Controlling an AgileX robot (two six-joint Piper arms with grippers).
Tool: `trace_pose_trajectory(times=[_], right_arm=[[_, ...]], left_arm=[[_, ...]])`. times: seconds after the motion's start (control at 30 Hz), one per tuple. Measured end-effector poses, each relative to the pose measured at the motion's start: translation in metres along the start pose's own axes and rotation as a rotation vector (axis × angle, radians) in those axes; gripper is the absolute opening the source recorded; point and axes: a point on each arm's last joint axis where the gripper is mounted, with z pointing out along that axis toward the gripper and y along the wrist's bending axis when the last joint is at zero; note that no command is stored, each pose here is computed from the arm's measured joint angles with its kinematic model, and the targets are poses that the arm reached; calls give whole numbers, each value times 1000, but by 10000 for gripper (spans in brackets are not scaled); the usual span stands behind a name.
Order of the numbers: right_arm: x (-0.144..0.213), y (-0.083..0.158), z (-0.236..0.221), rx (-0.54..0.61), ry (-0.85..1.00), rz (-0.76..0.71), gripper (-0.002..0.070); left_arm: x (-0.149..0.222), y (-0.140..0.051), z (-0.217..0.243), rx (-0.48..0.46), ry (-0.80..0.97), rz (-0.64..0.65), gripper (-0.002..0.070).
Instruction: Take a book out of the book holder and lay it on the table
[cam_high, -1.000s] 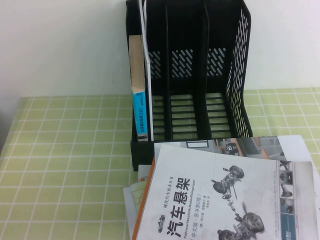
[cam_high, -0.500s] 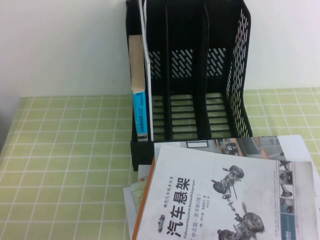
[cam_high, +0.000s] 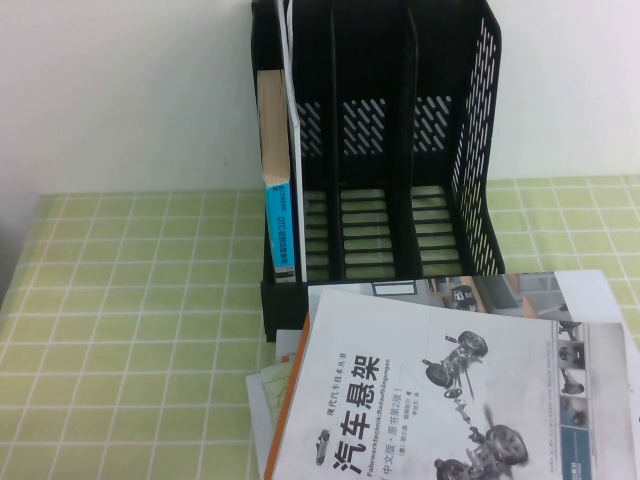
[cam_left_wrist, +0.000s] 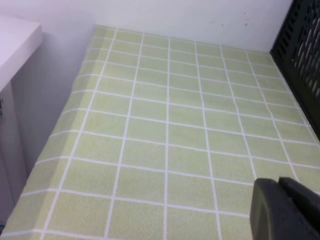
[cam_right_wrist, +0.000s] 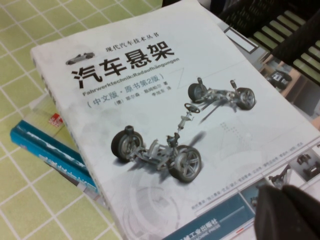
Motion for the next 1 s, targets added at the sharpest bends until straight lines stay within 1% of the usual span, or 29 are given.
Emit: trace_pose_trajectory(times=[0.5,0.63,0.77,0.9,1.0], right_arm=[[0,0,0,0,0,0,-1],[2,-2,-7,24,-25,16,-1],[8,-10,-25,115,-89,66,-1],[17,-18,-44,275,-193,95,-1],[34,-20,-45,394,-263,136,-1]], left_arm=[[0,0,0,-2,1,-1,-3],[0,0,0,-2,1,-1,-3],[0,0,0,-2,1,-1,-3],[0,0,0,-2,1,1,-3],[0,0,0,-2,1,1,-3]])
